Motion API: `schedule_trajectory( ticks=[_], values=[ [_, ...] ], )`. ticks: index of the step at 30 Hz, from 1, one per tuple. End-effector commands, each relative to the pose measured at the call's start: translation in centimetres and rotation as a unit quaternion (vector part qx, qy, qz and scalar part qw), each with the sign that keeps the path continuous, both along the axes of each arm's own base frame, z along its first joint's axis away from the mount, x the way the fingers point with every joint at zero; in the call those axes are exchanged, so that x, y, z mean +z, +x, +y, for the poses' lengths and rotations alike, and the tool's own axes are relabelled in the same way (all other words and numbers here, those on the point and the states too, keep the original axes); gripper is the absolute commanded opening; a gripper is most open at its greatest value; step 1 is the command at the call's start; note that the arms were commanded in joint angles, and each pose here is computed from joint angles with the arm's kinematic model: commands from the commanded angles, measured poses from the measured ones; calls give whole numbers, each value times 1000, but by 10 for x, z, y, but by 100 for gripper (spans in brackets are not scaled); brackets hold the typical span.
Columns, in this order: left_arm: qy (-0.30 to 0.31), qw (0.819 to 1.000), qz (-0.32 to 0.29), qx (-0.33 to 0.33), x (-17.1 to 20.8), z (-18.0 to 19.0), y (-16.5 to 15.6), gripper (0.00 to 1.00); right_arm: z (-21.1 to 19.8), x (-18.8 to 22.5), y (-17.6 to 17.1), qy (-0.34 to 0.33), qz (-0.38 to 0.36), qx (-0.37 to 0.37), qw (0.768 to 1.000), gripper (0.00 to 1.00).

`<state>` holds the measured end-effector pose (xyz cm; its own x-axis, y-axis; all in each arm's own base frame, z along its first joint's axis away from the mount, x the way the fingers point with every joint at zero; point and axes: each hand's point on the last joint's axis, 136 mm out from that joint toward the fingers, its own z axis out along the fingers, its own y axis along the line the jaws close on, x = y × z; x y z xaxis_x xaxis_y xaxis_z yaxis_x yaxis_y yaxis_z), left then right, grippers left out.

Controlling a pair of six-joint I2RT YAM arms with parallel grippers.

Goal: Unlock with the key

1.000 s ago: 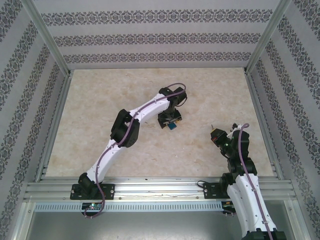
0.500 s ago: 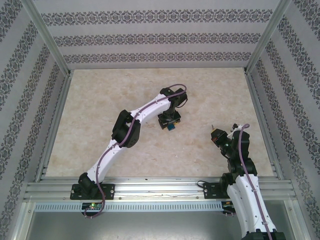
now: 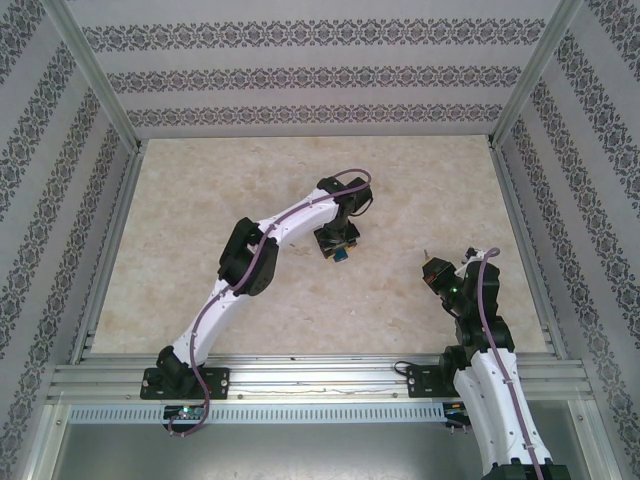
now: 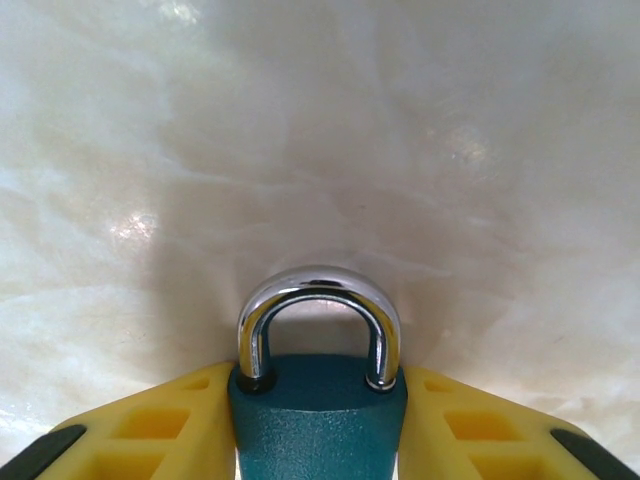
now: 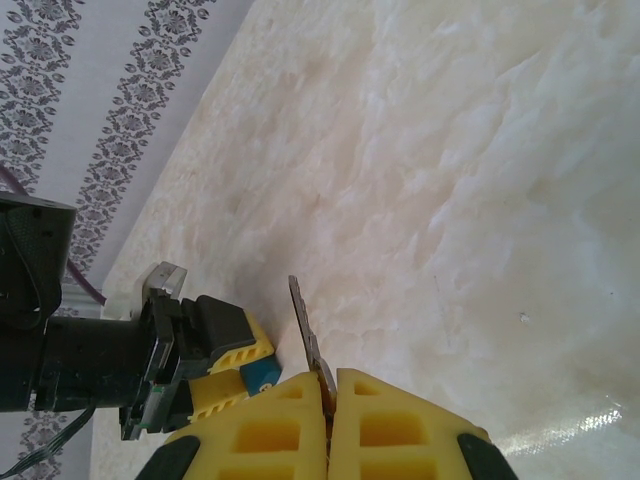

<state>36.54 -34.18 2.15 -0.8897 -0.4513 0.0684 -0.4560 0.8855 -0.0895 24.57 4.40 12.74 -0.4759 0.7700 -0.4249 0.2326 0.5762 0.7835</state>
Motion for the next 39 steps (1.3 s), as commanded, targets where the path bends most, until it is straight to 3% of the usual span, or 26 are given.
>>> schedule_trajectory(
  ticks=[1, 8, 14, 17, 30, 39],
  values=[
    [-18, 999, 21, -20, -25, -14, -13, 39, 0, -1, 0, 6, 2, 0, 1000, 0],
    [-49, 998, -21, -30, 7, -10, 3, 39, 5, 2, 1, 13, -3, 13, 1000, 0],
    [-156, 982, -109, -17, 55, -7, 26, 36, 31, 18, 7, 29, -28, 92, 995, 0],
    [-178, 974, -143, -7, 79, 11, 33, 36, 46, 31, 10, 24, -47, 133, 990, 0],
    [-243, 942, -231, 33, 152, 74, 32, 36, 132, 91, 23, -32, -144, 306, 941, 0],
    [-277, 917, -282, 52, 194, 84, 25, 35, 168, 116, 39, -44, -176, 326, 928, 0]
  ],
)
